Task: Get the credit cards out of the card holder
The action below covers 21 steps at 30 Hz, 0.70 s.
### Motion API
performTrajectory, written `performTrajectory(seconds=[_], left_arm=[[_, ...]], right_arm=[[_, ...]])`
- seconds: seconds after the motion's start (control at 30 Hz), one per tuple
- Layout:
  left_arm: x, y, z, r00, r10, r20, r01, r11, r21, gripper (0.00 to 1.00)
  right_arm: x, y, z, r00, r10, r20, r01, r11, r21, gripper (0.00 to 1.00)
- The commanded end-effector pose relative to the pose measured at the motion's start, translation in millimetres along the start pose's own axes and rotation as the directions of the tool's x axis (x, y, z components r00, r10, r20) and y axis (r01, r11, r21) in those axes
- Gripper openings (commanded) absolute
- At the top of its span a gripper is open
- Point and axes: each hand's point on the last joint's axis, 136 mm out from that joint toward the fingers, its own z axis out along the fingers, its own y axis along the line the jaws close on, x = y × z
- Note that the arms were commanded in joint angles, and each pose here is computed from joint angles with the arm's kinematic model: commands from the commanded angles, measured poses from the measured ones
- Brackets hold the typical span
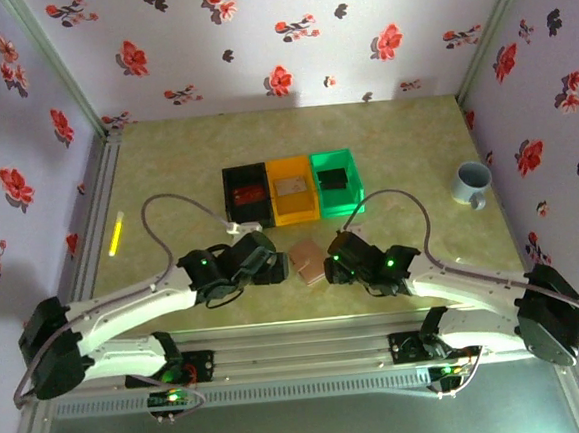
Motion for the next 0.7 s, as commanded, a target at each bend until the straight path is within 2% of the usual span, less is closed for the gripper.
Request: performTrajectory(seconds=[0.0,0.33,0.67], left_arm=[[-5,-15,2,1.0,-0.022,0.011,0.022,1.0,0.005,1.0],[2,-59,36,0.99,-0.122,-0.067,0.128,0.987,0.101,1.0],[3,-71,52,0.965,-0.243,-0.095,0.251,0.964,0.084,0.95]], right_arm=[[4,-4,6,1.0,0.019,-0.002,-0.019,0.999,0.026,0.61],[0,3,2,0.999,0.034,0.041,-0.032,0.998,-0.048,0.57],[5,7,8,0.999,0.027,0.022,-0.026,0.998,-0.061,0.54]])
